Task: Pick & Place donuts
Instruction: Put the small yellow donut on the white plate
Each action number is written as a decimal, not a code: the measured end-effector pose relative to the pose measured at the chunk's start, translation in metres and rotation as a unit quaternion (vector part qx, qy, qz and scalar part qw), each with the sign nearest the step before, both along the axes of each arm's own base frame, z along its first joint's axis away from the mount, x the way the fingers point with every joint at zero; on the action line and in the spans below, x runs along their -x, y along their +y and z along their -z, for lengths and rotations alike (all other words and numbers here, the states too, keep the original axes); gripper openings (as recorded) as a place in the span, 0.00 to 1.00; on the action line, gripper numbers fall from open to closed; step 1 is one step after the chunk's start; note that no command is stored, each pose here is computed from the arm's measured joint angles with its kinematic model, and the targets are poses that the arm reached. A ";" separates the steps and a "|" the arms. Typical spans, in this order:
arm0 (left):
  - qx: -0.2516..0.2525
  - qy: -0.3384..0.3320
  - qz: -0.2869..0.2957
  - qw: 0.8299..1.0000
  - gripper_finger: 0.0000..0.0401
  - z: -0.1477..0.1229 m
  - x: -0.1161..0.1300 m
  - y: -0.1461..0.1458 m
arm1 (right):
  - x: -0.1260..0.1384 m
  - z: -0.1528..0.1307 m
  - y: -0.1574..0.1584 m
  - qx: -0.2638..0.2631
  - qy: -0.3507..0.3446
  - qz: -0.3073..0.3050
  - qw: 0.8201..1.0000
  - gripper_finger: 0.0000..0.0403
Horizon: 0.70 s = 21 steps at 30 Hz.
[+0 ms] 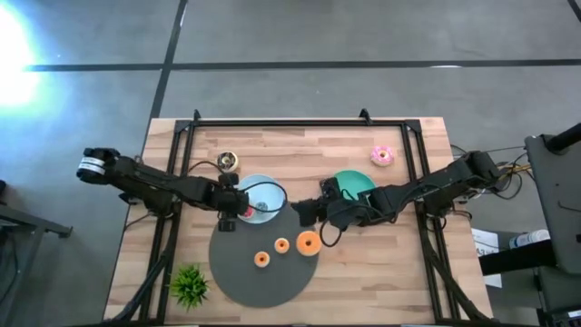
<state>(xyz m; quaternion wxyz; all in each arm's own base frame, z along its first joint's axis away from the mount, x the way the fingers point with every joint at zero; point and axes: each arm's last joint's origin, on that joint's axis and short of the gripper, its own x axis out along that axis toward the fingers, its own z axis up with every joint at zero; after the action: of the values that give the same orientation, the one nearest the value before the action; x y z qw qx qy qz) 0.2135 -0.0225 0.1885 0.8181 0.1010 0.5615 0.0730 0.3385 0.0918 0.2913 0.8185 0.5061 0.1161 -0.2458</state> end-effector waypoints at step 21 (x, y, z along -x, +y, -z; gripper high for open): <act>0.058 -0.223 0.016 0.973 0.29 -0.078 0.055 -0.065 | -0.063 0.100 0.088 0.243 0.220 -0.414 0.849 0.40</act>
<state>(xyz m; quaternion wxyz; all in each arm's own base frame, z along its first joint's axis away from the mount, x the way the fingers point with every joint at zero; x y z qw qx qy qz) 0.1586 -0.0875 0.2665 0.9282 0.0432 0.3666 0.0477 0.4016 0.1796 0.1914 0.8946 0.1286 0.4279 -0.0098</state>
